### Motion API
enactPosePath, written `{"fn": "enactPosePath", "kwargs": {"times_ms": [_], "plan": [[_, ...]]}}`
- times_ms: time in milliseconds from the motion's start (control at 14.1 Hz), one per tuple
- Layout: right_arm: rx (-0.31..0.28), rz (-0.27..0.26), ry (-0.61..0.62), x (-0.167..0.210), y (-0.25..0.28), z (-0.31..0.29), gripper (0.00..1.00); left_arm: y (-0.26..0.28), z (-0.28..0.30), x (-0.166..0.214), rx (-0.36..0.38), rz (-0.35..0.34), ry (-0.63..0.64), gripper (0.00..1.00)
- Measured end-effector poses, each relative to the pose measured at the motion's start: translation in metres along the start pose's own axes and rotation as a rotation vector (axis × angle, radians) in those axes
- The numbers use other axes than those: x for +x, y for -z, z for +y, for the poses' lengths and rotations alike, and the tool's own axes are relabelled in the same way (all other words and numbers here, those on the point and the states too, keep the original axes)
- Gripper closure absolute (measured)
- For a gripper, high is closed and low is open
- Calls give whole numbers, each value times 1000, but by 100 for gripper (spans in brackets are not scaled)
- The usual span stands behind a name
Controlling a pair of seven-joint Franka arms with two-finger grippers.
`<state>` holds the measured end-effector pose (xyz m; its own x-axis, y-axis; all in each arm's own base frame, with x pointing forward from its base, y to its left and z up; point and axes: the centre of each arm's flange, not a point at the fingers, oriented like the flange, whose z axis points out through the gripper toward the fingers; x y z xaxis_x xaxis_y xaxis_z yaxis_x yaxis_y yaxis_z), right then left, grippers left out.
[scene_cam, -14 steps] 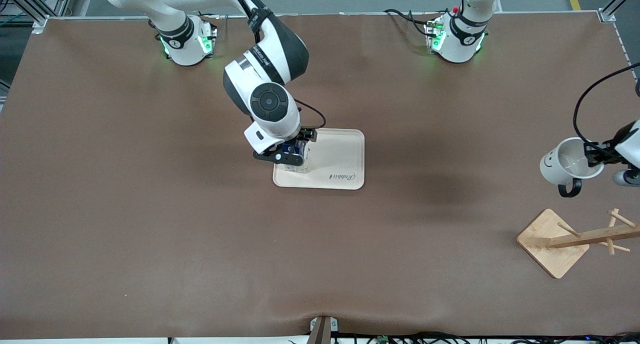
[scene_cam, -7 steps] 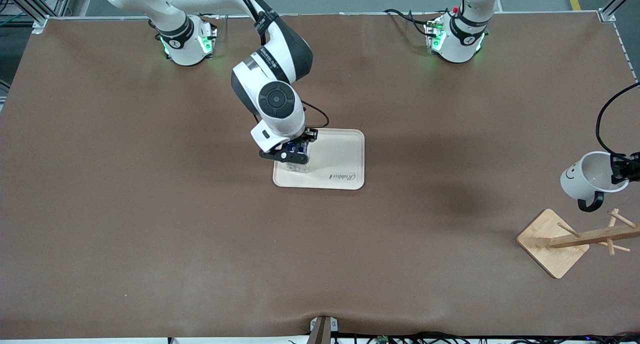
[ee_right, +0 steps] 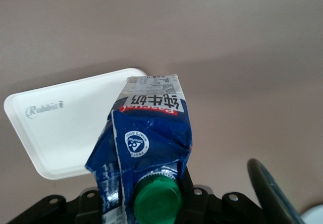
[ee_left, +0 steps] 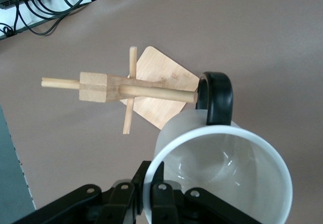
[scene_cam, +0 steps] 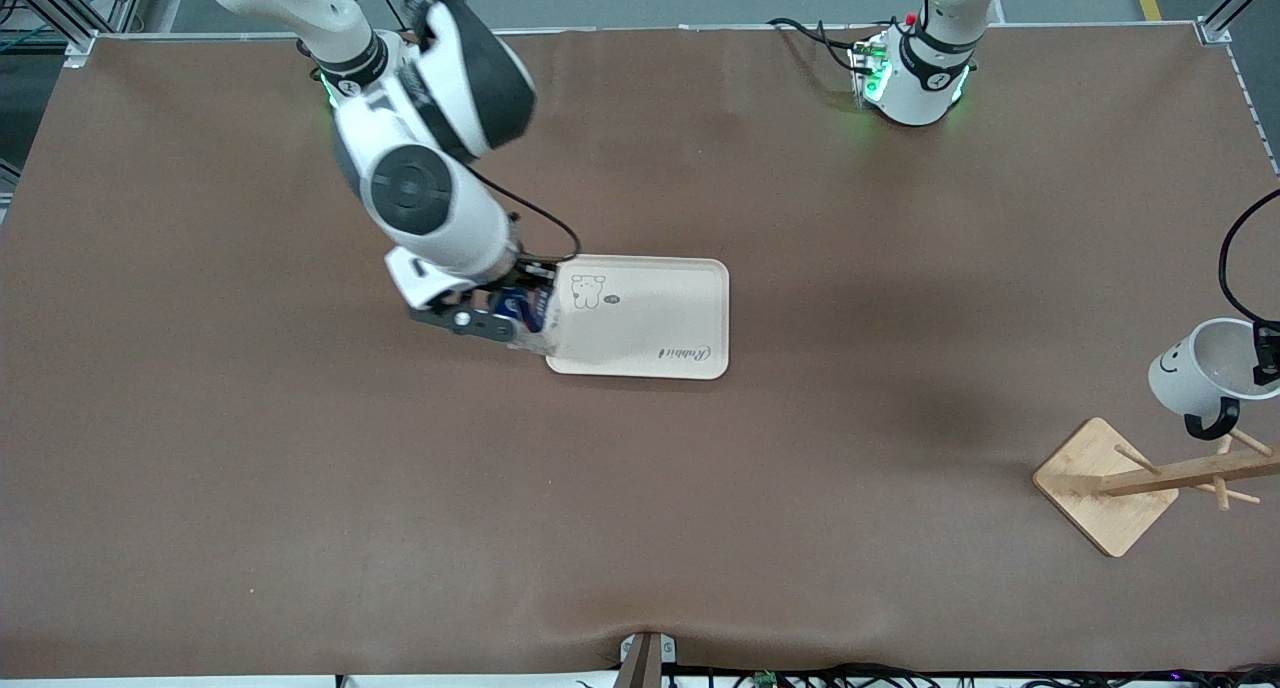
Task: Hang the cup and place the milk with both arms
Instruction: 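Hang the mug handle on the stand peg while the right gripper lifts the milk, then release the mug with the left gripper while the right gripper lowers the milk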
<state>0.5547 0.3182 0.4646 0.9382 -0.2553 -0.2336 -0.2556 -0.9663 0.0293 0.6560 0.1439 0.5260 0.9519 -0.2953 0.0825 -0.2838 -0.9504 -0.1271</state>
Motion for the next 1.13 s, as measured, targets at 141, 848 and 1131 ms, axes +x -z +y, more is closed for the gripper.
{"fn": "enactPosePath", "kwargs": {"times_ms": [141, 848, 1131], "plan": [[-57, 10, -13, 18, 26, 60, 52, -5, -8, -1, -1, 3, 0, 93], [-70, -21, 179, 104, -72, 275, 52, -32, -37, 4, -10, 44, 11, 67], [-73, -50, 178, 106, -102, 304, 52, -19, -24, 10, -51, 57, 118, 29]]}}
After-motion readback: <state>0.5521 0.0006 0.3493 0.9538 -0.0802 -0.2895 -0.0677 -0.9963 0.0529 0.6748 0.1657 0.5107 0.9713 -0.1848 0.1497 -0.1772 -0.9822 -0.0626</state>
